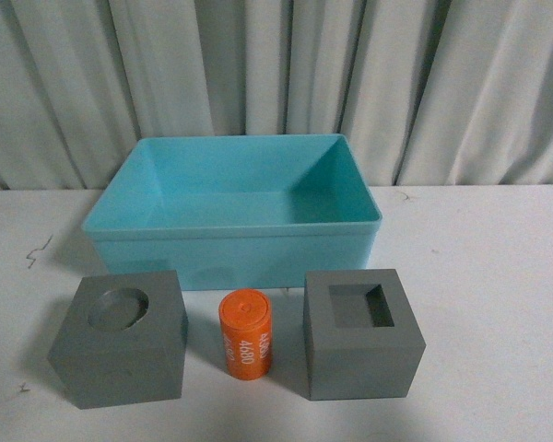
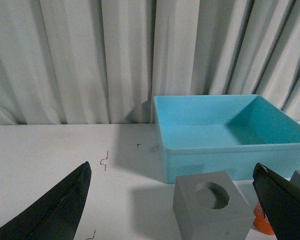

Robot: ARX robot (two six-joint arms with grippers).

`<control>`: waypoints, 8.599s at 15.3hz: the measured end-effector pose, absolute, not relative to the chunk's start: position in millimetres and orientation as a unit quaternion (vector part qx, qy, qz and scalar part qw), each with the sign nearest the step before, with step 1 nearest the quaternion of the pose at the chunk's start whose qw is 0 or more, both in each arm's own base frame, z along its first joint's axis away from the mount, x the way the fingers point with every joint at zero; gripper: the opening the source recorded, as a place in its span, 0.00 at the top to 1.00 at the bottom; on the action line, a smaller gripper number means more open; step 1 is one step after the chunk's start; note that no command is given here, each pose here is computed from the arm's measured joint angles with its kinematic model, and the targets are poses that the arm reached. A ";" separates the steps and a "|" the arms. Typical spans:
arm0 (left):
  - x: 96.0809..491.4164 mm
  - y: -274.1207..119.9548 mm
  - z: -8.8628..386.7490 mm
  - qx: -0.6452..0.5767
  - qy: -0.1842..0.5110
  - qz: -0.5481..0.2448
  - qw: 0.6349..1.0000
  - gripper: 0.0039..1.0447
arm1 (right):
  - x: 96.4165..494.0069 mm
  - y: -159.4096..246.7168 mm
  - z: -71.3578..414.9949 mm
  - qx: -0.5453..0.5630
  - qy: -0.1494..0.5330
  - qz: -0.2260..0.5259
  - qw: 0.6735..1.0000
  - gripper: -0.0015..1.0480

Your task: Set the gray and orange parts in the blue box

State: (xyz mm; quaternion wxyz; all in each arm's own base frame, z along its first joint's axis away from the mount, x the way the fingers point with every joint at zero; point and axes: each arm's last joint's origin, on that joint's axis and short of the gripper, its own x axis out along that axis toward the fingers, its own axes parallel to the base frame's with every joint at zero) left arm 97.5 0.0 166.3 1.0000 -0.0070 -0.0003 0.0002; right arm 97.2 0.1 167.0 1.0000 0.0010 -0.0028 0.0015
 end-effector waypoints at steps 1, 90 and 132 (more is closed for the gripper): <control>97.5 0.0 166.3 -0.007 0.000 0.000 1.000 0.06 | 97.2 0.1 167.0 0.001 -0.003 0.002 1.000 0.06; 97.5 0.0 166.2 -0.007 0.000 0.000 1.000 0.06 | 480.6 120.6 264.5 0.178 0.184 0.009 0.967 0.06; 97.5 0.0 166.3 -0.007 0.000 0.000 1.000 0.06 | 107.4 -0.1 169.5 0.003 -0.004 -0.001 1.000 0.98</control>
